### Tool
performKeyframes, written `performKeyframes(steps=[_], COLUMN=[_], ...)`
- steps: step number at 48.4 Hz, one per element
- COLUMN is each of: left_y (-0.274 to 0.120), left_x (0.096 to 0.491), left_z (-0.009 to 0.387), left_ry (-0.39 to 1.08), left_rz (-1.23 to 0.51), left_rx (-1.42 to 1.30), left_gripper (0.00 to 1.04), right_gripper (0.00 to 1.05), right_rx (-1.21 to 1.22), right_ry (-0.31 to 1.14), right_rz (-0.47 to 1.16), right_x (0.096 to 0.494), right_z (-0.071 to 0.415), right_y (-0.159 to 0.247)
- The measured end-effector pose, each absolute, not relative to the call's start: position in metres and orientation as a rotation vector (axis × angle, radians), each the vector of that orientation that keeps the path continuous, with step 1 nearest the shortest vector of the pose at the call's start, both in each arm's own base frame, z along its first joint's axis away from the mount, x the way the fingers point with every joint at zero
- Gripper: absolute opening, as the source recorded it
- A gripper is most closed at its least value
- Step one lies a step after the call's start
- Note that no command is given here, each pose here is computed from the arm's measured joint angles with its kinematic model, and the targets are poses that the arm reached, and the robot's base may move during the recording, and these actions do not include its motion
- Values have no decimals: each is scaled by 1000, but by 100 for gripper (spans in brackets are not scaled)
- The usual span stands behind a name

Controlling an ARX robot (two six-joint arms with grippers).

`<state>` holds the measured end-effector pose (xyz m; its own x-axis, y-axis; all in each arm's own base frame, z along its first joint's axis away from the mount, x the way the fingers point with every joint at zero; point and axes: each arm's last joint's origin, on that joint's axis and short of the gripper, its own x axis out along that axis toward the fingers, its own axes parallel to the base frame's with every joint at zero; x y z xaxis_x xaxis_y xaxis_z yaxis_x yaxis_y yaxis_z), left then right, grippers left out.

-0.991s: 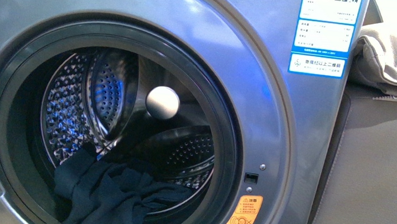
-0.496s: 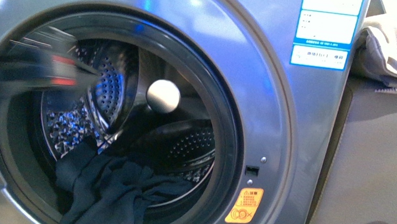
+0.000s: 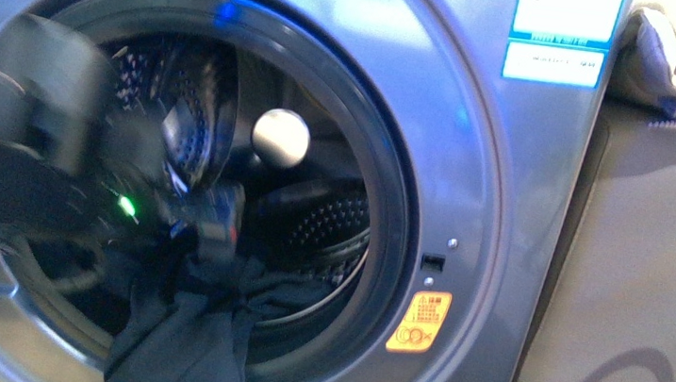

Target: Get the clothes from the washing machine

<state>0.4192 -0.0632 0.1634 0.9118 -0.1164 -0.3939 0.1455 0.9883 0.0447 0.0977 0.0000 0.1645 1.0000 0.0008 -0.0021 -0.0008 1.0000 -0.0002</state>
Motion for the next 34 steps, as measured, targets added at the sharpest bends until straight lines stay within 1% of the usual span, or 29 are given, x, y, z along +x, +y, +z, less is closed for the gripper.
performKeyframes(steps=[8, 16, 23, 34], left_y=[-66, -67, -69, -69], left_x=[435, 455, 466, 476], left_z=[157, 145, 132, 125], left_ry=[417, 473, 524, 566], left_rz=[-114, -104, -110, -117], left_rx=[87, 66, 21, -41], left_gripper=[98, 98, 98, 98], right_gripper=[97, 97, 97, 97], right_rx=[0, 0, 0, 0], right_ry=[2, 2, 2, 2], right_rz=[1, 1, 1, 1], right_x=[98, 98, 98, 98], right_z=[165, 165, 165, 165], right_y=[0, 0, 0, 0])
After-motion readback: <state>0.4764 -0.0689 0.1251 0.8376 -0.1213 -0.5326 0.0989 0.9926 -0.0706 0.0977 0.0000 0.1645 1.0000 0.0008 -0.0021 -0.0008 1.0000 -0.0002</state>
